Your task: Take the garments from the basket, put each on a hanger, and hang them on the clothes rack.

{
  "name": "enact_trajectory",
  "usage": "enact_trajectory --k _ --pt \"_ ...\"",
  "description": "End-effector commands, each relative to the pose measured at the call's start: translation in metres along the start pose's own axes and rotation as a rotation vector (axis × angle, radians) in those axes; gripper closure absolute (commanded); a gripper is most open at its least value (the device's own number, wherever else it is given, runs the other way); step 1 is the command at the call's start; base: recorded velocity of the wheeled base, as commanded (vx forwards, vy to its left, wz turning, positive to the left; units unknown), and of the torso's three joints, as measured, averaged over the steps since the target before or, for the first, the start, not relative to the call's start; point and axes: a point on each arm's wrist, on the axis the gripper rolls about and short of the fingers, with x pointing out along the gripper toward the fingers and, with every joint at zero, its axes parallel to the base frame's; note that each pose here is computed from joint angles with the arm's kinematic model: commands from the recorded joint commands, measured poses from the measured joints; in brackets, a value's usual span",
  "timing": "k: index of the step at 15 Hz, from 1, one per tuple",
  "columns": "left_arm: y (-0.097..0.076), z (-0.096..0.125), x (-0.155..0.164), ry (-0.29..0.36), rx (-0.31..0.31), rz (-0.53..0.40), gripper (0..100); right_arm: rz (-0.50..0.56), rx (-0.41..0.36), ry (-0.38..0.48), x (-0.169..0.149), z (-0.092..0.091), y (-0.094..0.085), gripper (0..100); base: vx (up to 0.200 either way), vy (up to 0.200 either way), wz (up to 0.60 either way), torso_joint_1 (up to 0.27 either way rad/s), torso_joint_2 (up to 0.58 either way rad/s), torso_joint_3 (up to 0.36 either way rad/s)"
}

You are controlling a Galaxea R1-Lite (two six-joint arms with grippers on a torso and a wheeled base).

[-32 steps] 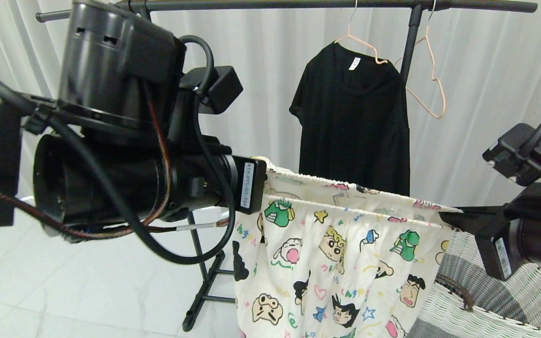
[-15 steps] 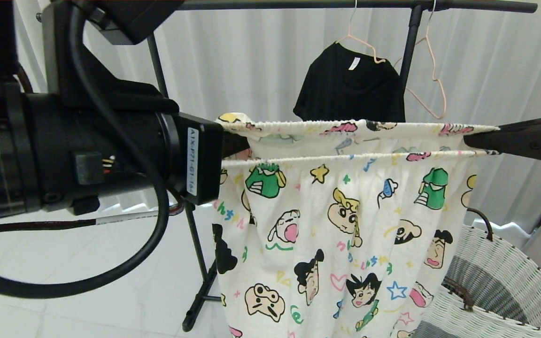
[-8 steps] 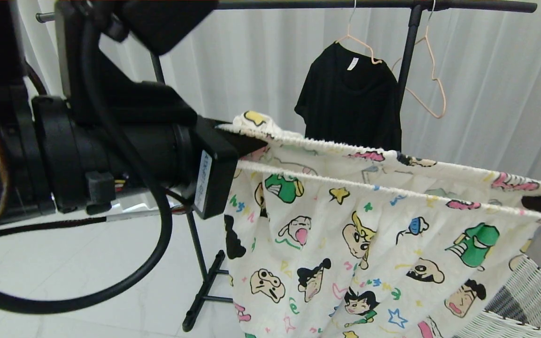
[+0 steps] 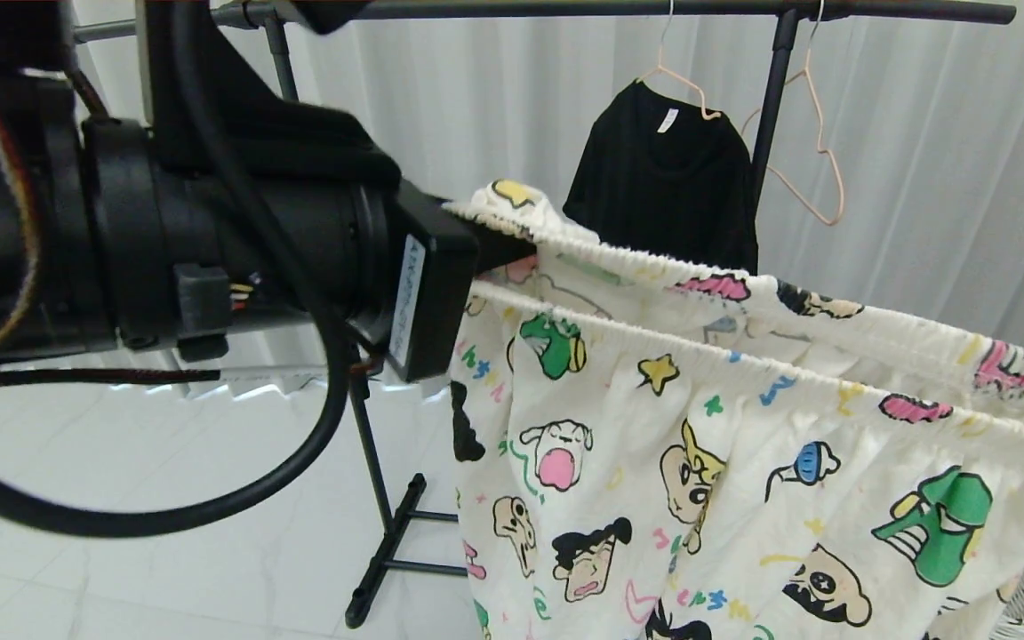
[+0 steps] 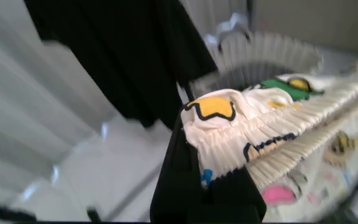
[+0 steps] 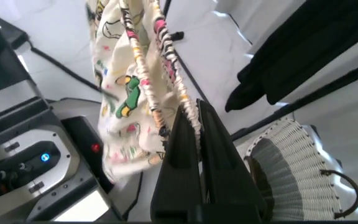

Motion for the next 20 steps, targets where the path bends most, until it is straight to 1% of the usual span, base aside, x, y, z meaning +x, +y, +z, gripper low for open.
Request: enact_trajectory --k 1,2,3,4,6,7,8,10,11,14,16,17,18,19,20 --pt "-0.001 0.006 -0.021 -0.001 -0.037 -0.016 100 -0.045 0.033 0.004 0.014 0.006 -0.004 100 0.000 0.000 0.00 0.000 0.00 0.000" --pt "-0.003 0.006 -0.045 0.038 -0.147 -0.067 100 -0.093 0.076 -0.035 0.035 0.020 -0.009 100 0.000 0.000 0.00 0.000 0.00 0.000" --pt "-0.004 0.006 -0.058 0.042 -0.220 -0.082 100 -0.109 0.104 -0.052 0.047 0.029 -0.011 100 0.000 0.000 0.00 0.000 0.00 0.000" --pt "-0.007 0.006 -0.074 0.039 -0.285 -0.100 100 -0.100 0.130 -0.076 0.057 0.041 -0.013 100 0.000 0.000 0.00 0.000 0.00 0.000" --pt "-0.014 0.005 -0.101 0.037 -0.378 -0.145 100 -0.060 0.141 -0.109 0.075 0.064 -0.017 100 0.000 0.000 0.00 0.000 0.00 0.000" --pt "-0.019 0.004 -0.110 0.038 -0.399 -0.184 100 -0.053 0.143 -0.123 0.085 0.075 -0.017 100 0.000 0.000 0.00 0.000 0.00 0.000" --pt "-0.023 0.001 -0.113 0.041 -0.403 -0.212 100 -0.048 0.142 -0.134 0.093 0.084 -0.017 100 0.000 0.000 0.00 0.000 0.00 0.000" --pt "-0.030 -0.003 -0.115 0.055 -0.386 -0.256 100 -0.048 0.142 -0.151 0.102 0.094 -0.017 100 0.000 0.000 0.00 0.000 0.00 0.000" --pt "-0.033 -0.004 -0.115 0.059 -0.380 -0.269 100 -0.047 0.141 -0.154 0.103 0.095 -0.017 100 0.000 0.000 0.00 0.000 0.00 0.000" --pt "-0.034 -0.004 -0.112 0.068 -0.376 -0.268 100 -0.049 0.141 -0.154 0.099 0.094 -0.017 100 0.000 0.000 0.00 0.000 0.00 0.000" --pt "-0.034 -0.003 -0.105 0.079 -0.365 -0.259 100 -0.054 0.140 -0.142 0.087 0.091 -0.019 100 0.000 0.000 0.00 0.000 0.00 0.000" --pt "-0.023 -0.004 -0.089 0.101 -0.321 -0.169 100 -0.055 0.138 -0.105 0.069 0.084 -0.020 100 0.000 0.000 0.00 0.000 0.00 0.000" --pt "-0.014 -0.006 -0.078 0.124 -0.271 -0.112 100 -0.053 0.136 -0.088 0.060 0.080 -0.021 100 0.000 0.000 0.00 0.000 0.00 0.000" --pt "-0.003 -0.007 -0.066 0.133 -0.191 -0.051 100 -0.051 0.134 -0.062 0.049 0.074 -0.021 100 0.000 0.000 0.00 0.000 0.00 0.000" --pt "0.010 -0.004 -0.049 0.102 -0.117 0.004 100 -0.049 0.131 -0.043 0.036 0.068 -0.022 100 0.000 0.000 0.00 0.000 0.00 0.000"
